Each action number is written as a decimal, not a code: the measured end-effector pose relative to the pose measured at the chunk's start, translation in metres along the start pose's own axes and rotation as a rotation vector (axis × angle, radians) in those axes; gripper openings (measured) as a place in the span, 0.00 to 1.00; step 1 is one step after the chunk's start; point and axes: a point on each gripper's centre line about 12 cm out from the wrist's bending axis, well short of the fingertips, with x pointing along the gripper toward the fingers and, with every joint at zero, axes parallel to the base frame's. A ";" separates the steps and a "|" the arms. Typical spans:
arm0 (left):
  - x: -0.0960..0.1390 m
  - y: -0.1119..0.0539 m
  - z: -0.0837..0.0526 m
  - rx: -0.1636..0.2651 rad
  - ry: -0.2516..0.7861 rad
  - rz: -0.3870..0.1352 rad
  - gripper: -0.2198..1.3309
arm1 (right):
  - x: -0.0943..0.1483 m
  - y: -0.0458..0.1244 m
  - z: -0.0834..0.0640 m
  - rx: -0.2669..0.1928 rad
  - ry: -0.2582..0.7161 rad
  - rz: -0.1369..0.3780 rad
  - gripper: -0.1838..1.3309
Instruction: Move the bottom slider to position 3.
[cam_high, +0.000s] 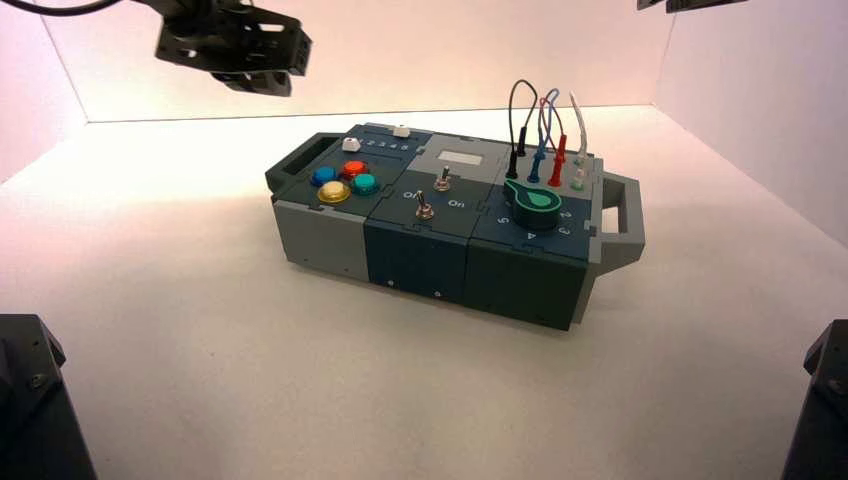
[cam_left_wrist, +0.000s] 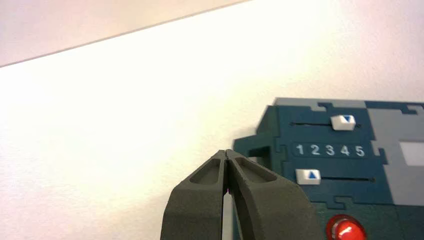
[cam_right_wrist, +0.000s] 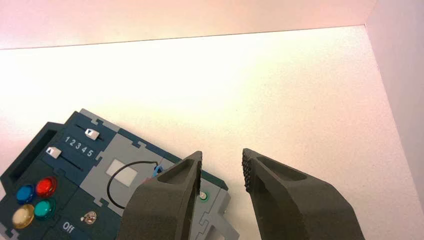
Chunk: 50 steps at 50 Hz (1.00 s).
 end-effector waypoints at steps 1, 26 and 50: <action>0.001 -0.002 0.001 0.006 0.006 -0.007 0.04 | 0.000 0.000 0.000 0.001 0.000 0.000 0.71; 0.008 -0.020 -0.002 0.020 0.102 -0.060 0.04 | 0.000 0.000 -0.001 0.002 0.001 0.000 0.70; 0.028 -0.039 -0.008 0.053 0.161 -0.095 0.04 | -0.002 0.000 0.001 0.001 -0.009 0.001 0.70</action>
